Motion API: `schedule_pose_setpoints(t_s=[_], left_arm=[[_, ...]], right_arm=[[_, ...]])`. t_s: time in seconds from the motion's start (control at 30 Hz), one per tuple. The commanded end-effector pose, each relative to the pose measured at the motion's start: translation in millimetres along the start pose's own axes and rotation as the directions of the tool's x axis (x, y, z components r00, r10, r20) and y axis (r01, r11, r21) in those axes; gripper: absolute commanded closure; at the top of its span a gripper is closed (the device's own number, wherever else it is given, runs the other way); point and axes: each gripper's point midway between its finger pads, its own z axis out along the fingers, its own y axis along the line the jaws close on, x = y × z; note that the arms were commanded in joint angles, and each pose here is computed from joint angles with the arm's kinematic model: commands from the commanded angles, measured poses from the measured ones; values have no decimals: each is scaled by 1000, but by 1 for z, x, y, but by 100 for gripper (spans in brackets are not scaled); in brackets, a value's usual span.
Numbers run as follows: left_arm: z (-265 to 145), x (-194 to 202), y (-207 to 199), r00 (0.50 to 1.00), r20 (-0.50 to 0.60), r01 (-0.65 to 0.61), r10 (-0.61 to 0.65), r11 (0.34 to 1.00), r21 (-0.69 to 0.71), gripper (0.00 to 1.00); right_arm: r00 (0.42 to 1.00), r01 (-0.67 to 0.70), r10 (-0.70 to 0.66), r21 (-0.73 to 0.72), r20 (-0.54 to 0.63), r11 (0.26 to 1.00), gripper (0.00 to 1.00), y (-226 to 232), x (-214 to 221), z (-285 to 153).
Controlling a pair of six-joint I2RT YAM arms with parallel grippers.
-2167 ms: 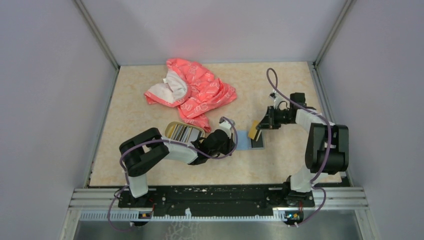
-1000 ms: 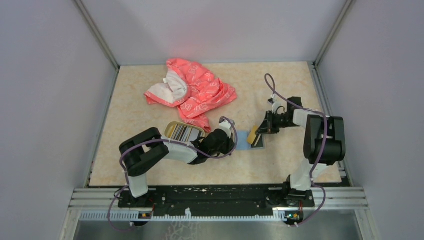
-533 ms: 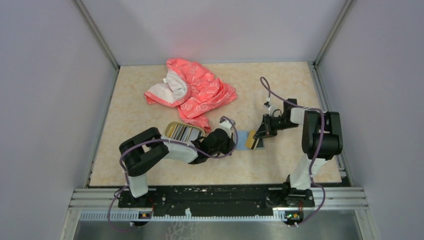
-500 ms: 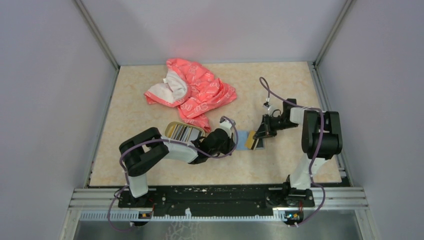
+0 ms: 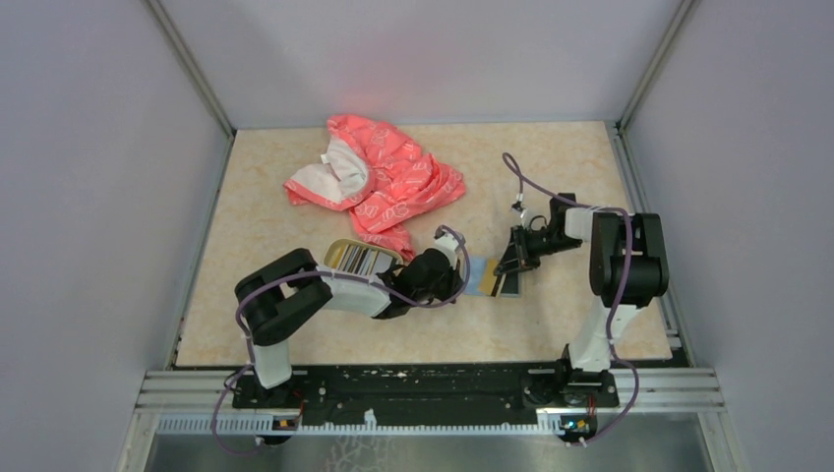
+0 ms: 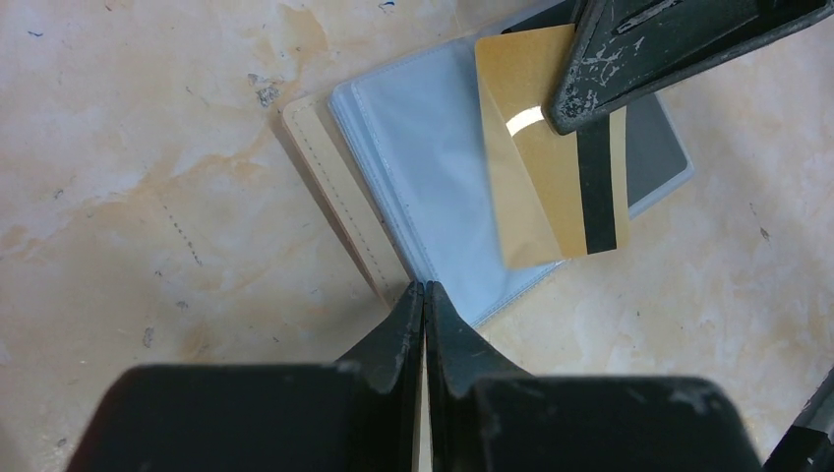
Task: Put the credit cards into the card holder
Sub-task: Insert the credit card into the card holder.
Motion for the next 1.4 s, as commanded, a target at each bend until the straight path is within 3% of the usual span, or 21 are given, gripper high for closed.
schedule_pose_setpoints(t_s=[0.0, 0.77, 1.03, 1.37], left_arm=[[4, 13, 14, 998, -55, -24, 22, 999, -33, 93], [4, 5, 14, 998, -53, -38, 36, 999, -22, 93], [4, 1, 13, 998, -44, -44, 43, 999, -18, 93], [5, -5, 9, 997, -36, -63, 63, 998, -4, 93]], right_arm=[[999, 42, -42, 51, -15, 998, 94, -9, -6, 1], [999, -7, 11, 152, -30, 988, 81, -26, -7, -2], [999, -16, 22, 174, -32, 985, 99, -29, -7, -3], [995, -22, 41, 201, -89, 979, 100, -26, -4, 8]])
